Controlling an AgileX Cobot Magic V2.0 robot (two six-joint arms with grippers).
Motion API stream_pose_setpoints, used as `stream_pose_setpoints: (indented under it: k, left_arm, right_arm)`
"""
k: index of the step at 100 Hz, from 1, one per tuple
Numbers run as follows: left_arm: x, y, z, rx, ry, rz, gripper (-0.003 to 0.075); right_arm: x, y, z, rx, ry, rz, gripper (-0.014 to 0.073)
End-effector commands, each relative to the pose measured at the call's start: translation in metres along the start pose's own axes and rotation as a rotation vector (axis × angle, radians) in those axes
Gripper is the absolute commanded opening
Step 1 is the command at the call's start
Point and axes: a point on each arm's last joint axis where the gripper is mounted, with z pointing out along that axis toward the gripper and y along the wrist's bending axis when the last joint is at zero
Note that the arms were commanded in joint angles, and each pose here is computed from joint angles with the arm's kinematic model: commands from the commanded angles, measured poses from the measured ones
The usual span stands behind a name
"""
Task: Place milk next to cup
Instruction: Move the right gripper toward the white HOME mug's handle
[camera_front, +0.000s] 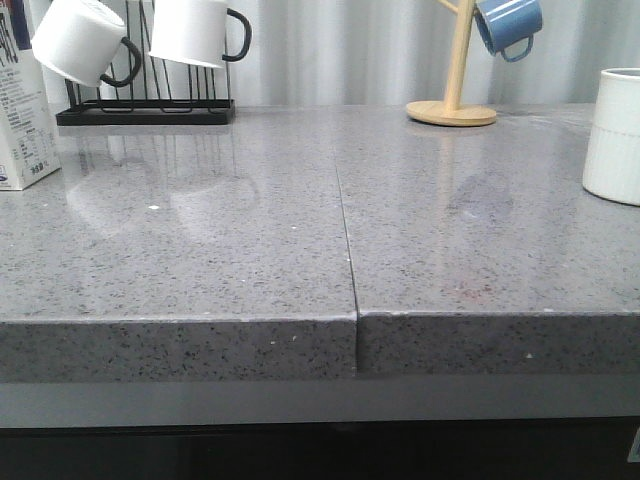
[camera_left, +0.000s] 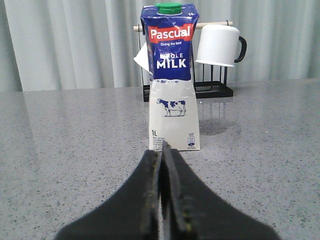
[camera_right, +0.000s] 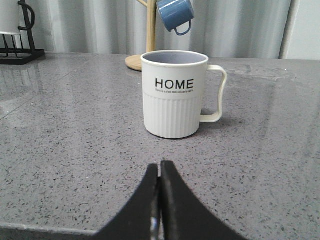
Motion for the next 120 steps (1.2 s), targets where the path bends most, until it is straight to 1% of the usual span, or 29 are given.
stream_pose_setpoints:
  k: [1,23,30,42,47,62,69,76,85,97,102,109,120]
  left_arm:
    - [0.008,0.000,-0.001,0.008,-0.058,-0.009,-0.0021]
    - [0.008,0.000,-0.001,0.008,-0.058,-0.009,-0.0021]
    - [0.008,0.000,-0.001,0.008,-0.058,-0.009,-0.0021]
    - [0.008,0.000,-0.001,0.008,-0.058,-0.009,-0.0020]
    - [0.008,0.000,-0.001,0.008,-0.058,-0.009,-0.0021]
    - [0.008,0.000,-0.001,0.008,-0.058,-0.009,-0.0021]
    - [0.008,0.000,-0.001,0.008,-0.058,-0.009,-0.0021]
    - [0.008,0.000,-0.001,0.008,-0.058,-0.009,-0.0021]
    - [0.008,0.000,-0.001,0.008,-0.058,-0.009,-0.0020]
    - [0.008,0.000,-0.001,0.008,-0.058,-0.009,-0.0021]
    - [0.008,0.000,-0.001,0.008,-0.058,-0.009,-0.0021]
    - [0.008,0.000,-0.001,0.008,-0.058,-0.009,-0.0021]
    - [0.008,0.000,-0.001,0.008,-0.058,-0.009,-0.0021]
  right_arm:
    - [-0.016,0.000,-0.003,0.003,-0.125,-0.009,-0.0068]
    - [-0.019,0.000,-0.004,0.002,-0.128,0.001,-0.0068]
    - [-0.027,0.000,-0.005,-0.001,-0.119,0.023,-0.0068]
    - [-0.050,0.001,-0.004,-0.008,-0.105,0.071,-0.0068]
    - [-0.059,0.001,-0.001,-0.011,-0.067,0.072,-0.0068]
    - [-0.084,0.003,0.018,-0.018,0.130,0.070,-0.0068]
    - [-0.094,0.003,0.030,-0.019,0.187,0.073,-0.0068]
    - [-0.100,0.003,0.043,-0.020,0.219,0.090,-0.0068]
    - [-0.105,0.003,0.056,-0.015,0.220,0.099,-0.0068]
    - [-0.102,0.002,0.070,-0.008,0.235,0.099,-0.0058]
    - [-0.100,0.002,0.073,-0.006,0.246,0.100,-0.0022]
    - [-0.098,0.002,0.076,-0.005,0.262,0.080,0.0093]
    - [-0.098,0.002,0.077,-0.004,0.262,0.074,0.0373]
